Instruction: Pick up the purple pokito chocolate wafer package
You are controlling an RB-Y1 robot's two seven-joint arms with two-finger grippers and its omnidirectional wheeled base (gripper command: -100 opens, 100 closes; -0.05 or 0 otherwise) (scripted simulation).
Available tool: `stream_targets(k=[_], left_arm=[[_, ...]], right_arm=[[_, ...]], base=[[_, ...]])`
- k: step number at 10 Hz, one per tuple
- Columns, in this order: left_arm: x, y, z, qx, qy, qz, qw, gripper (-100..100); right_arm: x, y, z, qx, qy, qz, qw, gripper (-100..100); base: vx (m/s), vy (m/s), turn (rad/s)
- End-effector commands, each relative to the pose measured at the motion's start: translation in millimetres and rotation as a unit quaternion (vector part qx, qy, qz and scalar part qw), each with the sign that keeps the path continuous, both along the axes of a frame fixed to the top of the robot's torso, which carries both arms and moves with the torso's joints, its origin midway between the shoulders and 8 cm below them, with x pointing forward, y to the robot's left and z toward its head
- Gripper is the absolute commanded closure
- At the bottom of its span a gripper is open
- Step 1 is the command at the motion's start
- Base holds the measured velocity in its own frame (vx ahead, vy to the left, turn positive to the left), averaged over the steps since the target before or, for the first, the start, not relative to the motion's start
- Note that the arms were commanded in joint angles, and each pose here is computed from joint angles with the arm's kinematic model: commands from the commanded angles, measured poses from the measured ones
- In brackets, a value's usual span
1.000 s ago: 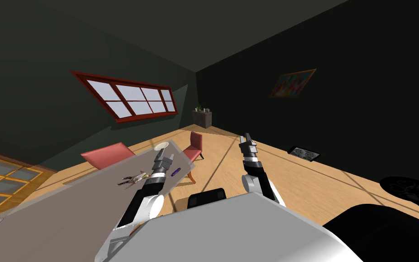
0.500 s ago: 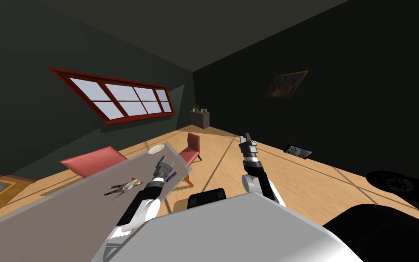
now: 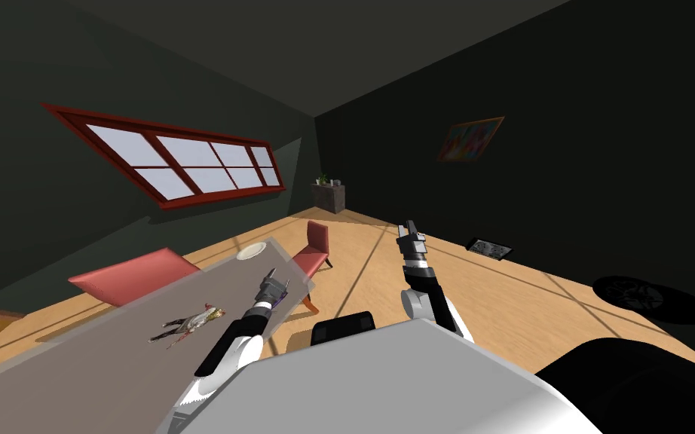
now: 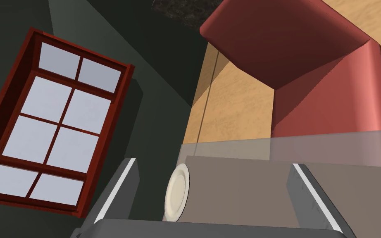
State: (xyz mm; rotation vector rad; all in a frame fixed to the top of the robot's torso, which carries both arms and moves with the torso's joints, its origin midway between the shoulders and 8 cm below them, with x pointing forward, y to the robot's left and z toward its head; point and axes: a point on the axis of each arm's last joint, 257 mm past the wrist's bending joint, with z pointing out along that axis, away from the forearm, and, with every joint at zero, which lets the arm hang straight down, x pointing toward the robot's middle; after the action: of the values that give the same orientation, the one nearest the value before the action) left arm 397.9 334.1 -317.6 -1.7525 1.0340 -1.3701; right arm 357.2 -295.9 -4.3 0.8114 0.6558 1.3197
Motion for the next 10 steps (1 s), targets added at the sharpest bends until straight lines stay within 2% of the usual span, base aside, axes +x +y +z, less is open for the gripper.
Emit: stream_targets(k=[1, 2, 3, 5, 6, 7, 8, 10], left_arm=[[-9.4, 12.9, -28.2, -0.018, 0.039, 0.007, 0.9990, -100], [-16.1, 19.4, -44.6, -0.032, 0.064, 0.011, 0.9973, -100], [-19.5, 22.5, -52.0, -0.032, 0.072, 0.015, 0.9968, -100], [-39.8, 40.8, -90.1, -0.058, 0.128, 0.029, 0.9896, -100], [-43.1, 43.4, -95.5, -0.057, 0.134, 0.032, 0.9888, -100], [-53.3, 52.5, -110.9, -0.068, 0.159, 0.040, 0.9842, -100], [-56.3, 54.7, -115.1, -0.068, 0.163, 0.043, 0.9833, -100], [-79.7, 75.3, -143.9, -0.086, 0.211, 0.061, 0.9717, -100]], right_arm=[[0.0, 0.0, 0.0, 0.000, 0.000, 0.000, 1.0000, 0], [0.0, 0.0, 0.0, 0.000, 0.000, 0.000, 1.0000, 0], [0.0, 0.0, 0.0, 0.000, 0.000, 0.000, 1.0000, 0], [0.0, 0.0, 0.0, 0.000, 0.000, 0.000, 1.0000, 0], [0.0, 0.0, 0.0, 0.000, 0.000, 0.000, 1.0000, 0], [0.0, 0.0, 0.0, 0.000, 0.000, 0.000, 1.0000, 0], [0.0, 0.0, 0.0, 0.000, 0.000, 0.000, 1.0000, 0], [0.0, 0.0, 0.0, 0.000, 0.000, 0.000, 1.0000, 0]], base=[[0.046, -0.026, -0.084], [0.063, -0.032, -0.133], [0.047, -0.023, -0.039], [0.053, -0.032, -0.103], [0.044, -0.021, -0.045], [0.039, -0.025, -0.088], [0.032, -0.012, -0.038], [0.035, -0.017, -0.117]])
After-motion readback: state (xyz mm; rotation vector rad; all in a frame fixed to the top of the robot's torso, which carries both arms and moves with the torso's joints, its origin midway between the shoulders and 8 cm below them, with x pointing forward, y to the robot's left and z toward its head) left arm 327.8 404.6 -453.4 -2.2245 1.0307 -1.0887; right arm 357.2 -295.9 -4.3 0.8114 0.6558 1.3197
